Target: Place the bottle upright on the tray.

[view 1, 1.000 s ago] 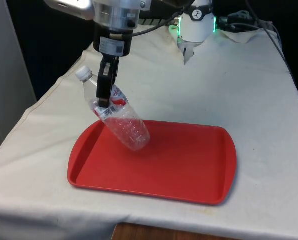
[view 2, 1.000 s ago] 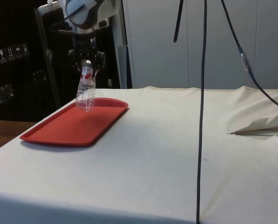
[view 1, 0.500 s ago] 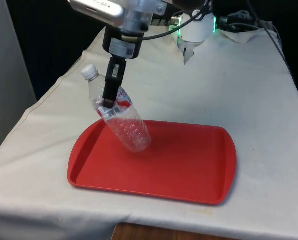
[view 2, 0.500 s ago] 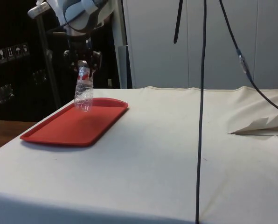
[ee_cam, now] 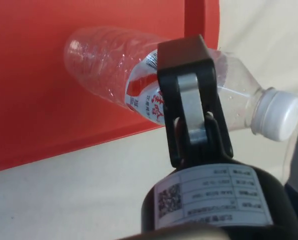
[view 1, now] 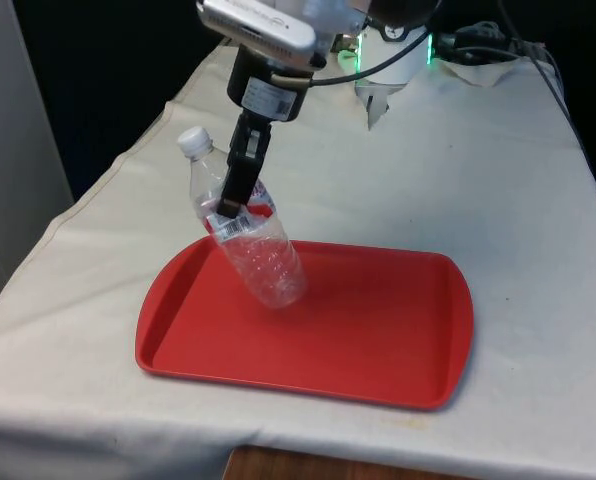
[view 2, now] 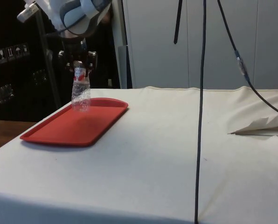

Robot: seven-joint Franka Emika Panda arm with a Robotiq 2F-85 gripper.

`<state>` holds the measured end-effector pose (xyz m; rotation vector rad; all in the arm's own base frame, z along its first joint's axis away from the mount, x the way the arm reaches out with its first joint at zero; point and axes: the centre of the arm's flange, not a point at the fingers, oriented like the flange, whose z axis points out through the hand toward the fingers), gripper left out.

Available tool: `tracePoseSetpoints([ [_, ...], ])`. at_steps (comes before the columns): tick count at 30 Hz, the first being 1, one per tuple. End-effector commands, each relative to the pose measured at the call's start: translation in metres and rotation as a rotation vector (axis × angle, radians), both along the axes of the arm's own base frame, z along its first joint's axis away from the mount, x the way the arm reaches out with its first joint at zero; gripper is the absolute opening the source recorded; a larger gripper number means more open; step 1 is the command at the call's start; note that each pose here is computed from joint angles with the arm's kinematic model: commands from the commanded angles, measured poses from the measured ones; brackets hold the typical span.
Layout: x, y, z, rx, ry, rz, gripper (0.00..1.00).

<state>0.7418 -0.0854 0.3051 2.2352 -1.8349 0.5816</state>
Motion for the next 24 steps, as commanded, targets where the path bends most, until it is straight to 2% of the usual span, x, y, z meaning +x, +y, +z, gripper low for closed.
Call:
tracePoseSetpoints([
  [1, 0.001, 0.001, -0.001, -0.013, -0.003, -0.01, 0.18],
  [3, 0.002, 0.005, -0.002, -0.033, -0.002, -0.01, 0.18],
  [4, 0.001, 0.004, -0.002, -0.027, 0.002, 0.0, 0.18],
  [5, 0.003, 0.006, -0.002, -0.04, -0.002, -0.009, 0.18],
  [10, 0.005, 0.011, -0.007, -0.076, 0.004, -0.01, 0.18],
  [12, 0.005, 0.012, -0.009, -0.085, 0.004, -0.011, 0.18],
  [13, 0.004, 0.01, -0.008, -0.075, 0.01, -0.003, 0.18],
  [14, 0.005, 0.014, -0.01, -0.091, 0.006, -0.011, 0.18],
  [20, 0.007, 0.02, -0.016, -0.133, 0.012, -0.016, 0.18],
  [22, 0.007, 0.023, -0.017, -0.146, 0.014, -0.015, 0.18],
  [23, 0.006, 0.021, -0.016, -0.138, 0.019, -0.007, 0.18],
  [24, 0.007, 0.023, -0.017, -0.151, 0.014, -0.016, 0.18],
])
